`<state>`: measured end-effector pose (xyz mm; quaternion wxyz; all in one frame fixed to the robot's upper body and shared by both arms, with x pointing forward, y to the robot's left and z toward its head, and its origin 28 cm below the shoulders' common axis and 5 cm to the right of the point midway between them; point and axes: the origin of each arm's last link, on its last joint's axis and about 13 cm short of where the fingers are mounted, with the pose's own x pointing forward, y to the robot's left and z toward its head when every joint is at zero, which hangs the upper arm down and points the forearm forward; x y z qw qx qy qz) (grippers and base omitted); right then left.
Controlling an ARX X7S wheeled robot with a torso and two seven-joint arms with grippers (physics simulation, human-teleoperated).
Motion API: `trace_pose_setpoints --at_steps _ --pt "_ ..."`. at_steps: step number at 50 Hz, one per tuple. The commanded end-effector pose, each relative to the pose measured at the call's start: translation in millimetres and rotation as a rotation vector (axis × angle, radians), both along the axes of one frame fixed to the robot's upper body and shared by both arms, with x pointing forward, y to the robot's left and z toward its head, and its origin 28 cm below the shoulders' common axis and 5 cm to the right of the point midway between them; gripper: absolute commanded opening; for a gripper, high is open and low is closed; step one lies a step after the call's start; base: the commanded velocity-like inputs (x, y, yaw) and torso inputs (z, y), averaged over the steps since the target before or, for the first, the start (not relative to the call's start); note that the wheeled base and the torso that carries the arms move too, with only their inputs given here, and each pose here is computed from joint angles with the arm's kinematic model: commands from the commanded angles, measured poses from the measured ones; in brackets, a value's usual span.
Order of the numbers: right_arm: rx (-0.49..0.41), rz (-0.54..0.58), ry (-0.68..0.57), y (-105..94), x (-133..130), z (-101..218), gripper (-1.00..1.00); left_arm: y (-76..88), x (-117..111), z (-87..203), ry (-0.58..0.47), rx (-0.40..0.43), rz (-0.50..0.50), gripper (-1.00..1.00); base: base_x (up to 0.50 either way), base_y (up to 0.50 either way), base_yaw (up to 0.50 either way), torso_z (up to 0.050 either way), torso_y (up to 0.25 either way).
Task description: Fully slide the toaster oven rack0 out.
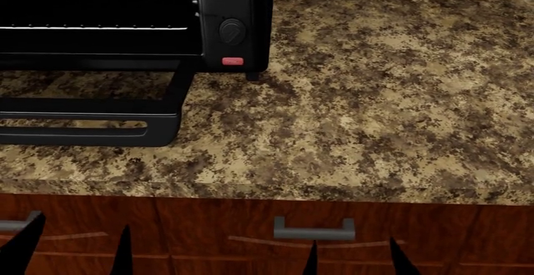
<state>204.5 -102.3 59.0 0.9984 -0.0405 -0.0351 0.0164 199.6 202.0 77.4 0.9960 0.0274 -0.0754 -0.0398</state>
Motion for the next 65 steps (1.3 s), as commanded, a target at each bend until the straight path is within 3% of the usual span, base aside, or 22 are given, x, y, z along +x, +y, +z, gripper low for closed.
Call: trace_pose_setpoints --at_steps 1,11,24,65 --pt "-0.083 -0.012 -0.017 -14.0 3 33 1.0 9.9 4 30 -0.027 0.028 0.011 1.0 0.0 0.0 0.0 0.05 0.033" --pt "-0.14 -0.009 -0.064 -26.0 6 77 1.0 16.1 14 69 -0.091 0.173 0.008 1.0 0.0 0.0 0.0 0.05 0.032" --pt "-0.177 0.016 -0.122 -33.0 7 129 1.0 23.7 26 115 -0.151 0.196 0.003 1.0 0.0 0.0 0.0 0.05 0.033" --pt "-0.145 0.019 -0.184 -32.8 2 140 1.0 23.6 27 121 -0.171 0.187 0.01 1.0 0.02 0.47 0.0 0.047 0.031"
